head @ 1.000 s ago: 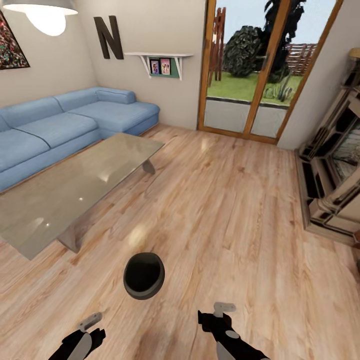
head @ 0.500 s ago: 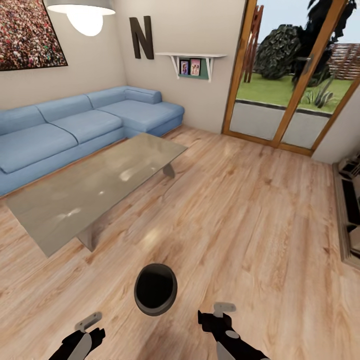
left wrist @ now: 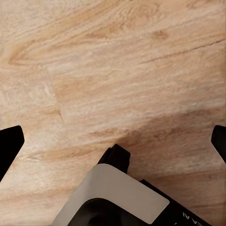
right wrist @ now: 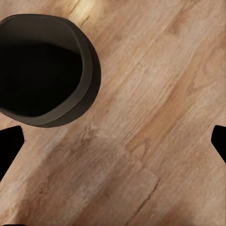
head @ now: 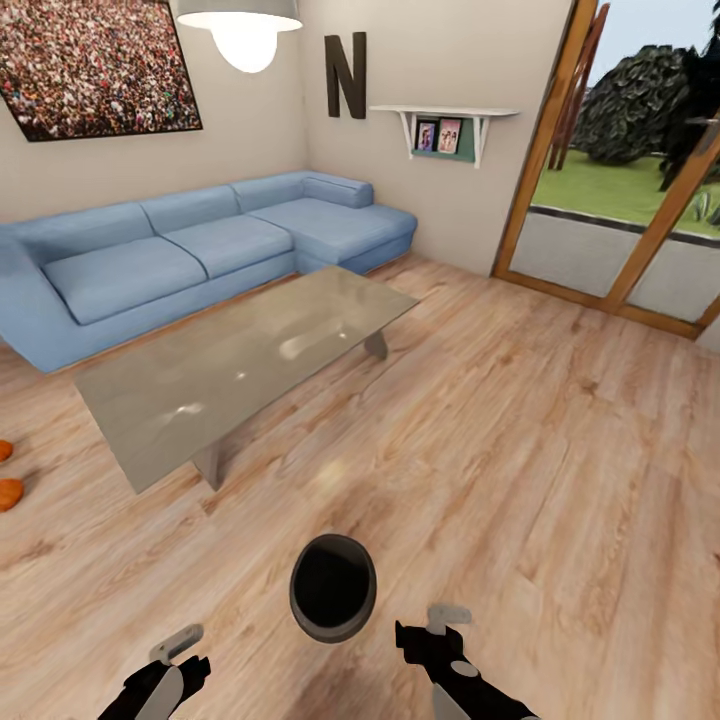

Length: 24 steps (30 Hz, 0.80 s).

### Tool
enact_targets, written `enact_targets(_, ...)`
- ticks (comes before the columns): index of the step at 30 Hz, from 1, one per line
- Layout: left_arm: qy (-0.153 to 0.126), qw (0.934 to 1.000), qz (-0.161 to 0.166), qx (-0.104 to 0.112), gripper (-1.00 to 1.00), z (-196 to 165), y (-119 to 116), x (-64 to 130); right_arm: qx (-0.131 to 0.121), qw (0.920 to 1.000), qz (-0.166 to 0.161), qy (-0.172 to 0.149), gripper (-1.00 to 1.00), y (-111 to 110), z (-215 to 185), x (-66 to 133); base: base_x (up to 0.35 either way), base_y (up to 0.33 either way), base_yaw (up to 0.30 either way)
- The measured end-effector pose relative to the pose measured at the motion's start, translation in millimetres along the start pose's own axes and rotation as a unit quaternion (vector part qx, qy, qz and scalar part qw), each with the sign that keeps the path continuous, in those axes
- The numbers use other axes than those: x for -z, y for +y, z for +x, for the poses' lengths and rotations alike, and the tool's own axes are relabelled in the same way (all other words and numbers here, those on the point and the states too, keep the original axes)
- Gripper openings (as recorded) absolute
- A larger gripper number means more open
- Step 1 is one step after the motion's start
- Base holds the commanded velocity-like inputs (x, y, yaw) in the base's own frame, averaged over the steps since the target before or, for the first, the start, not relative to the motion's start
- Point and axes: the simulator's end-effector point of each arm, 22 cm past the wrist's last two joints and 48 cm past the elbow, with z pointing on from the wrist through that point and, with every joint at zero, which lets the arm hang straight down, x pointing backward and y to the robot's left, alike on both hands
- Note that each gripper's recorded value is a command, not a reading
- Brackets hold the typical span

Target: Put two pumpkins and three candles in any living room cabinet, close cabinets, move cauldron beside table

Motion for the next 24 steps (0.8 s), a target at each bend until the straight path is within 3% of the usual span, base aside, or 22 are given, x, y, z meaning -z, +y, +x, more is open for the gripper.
enact_targets(6, 0.000, 1.0000, 0.000, -0.001, 1.00, 0.2, 0.2, -0.2, 0.000, 1.0000, -0.001, 0.000, 1.00, 0.1, 0.1, -0.1, 0.164, -0.155, 0.192)
enact_targets(18, -0.001, 1.0000, -0.001, 0.000, 1.00, -0.4, 0.3, -0.2, 0.001, 1.0000, -0.002, -0.001, 1.00, 0.1, 0.0, -0.1, 0.196, -0.108, 0.009)
enact_targets(24, -0.003, 1.0000, -0.001, 0.002, 1.00, -1.7, 0.9, -0.3, 0.001, 1.0000, -0.002, -0.001, 1.00, 0.1, 0.1, -0.1, 0.222, 0.028, 0.000)
